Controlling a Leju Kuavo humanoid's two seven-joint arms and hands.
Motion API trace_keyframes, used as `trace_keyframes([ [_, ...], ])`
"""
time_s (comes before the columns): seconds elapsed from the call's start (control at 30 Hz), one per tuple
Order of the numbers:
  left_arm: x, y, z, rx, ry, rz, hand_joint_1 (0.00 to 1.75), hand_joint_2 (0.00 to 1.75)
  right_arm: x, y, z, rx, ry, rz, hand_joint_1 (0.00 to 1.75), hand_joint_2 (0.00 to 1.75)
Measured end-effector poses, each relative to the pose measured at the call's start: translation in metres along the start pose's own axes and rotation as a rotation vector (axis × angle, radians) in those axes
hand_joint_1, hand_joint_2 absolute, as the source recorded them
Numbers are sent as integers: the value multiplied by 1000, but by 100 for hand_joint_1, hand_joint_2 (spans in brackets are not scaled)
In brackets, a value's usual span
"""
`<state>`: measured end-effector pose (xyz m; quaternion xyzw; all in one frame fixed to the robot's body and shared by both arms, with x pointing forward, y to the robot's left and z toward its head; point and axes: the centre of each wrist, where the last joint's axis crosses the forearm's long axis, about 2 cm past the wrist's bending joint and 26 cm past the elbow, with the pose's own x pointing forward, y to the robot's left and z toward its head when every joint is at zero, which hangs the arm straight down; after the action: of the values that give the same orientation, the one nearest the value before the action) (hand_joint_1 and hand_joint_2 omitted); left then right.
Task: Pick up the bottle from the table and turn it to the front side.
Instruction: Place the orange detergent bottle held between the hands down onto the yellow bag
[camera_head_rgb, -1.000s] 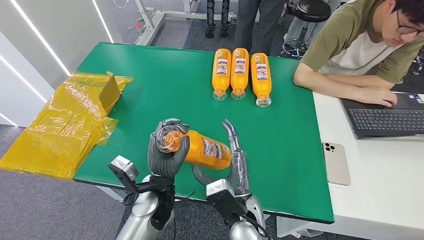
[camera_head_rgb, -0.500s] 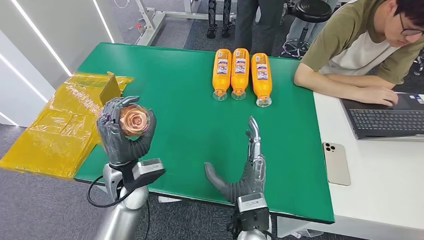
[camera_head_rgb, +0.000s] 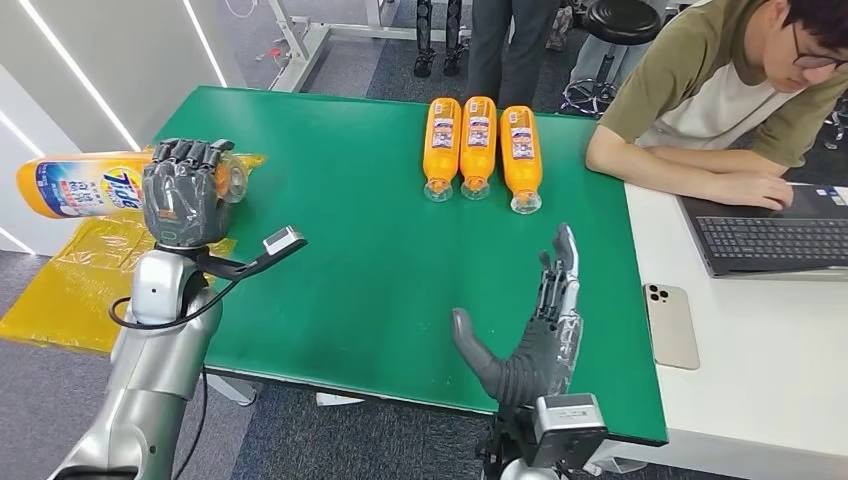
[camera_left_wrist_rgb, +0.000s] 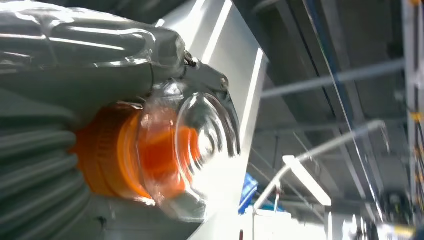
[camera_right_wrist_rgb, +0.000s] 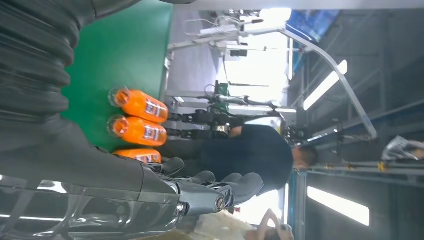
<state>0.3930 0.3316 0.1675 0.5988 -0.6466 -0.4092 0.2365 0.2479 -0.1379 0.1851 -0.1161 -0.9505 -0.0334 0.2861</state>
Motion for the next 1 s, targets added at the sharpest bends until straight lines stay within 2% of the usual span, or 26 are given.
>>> trace_keyframes([
  [0.1, -7, -21, 8, -142, -45, -40, 175, 175, 5, -4, -6, -31, -18, 2, 0, 175],
  [0.27, -14, -46, 33, -351, -92, -48, 175, 175, 8, -9, -10, -66, -29, 2, 0, 175],
  [0.43, -19, -58, 58, -494, -125, -51, 175, 175, 10, -12, -13, -84, -32, 1, 0, 175],
  [0.63, -19, -66, 76, -622, -205, -42, 175, 175, 10, -13, -14, -92, -31, 0, 0, 175],
  [0.8, -12, -69, 78, -709, -245, -62, 175, 175, 10, -13, -14, -95, -29, -1, 0, 175],
  [1.0, -3, -68, 59, -752, -306, -88, 175, 175, 10, -12, -17, -97, -39, 3, 0, 175],
])
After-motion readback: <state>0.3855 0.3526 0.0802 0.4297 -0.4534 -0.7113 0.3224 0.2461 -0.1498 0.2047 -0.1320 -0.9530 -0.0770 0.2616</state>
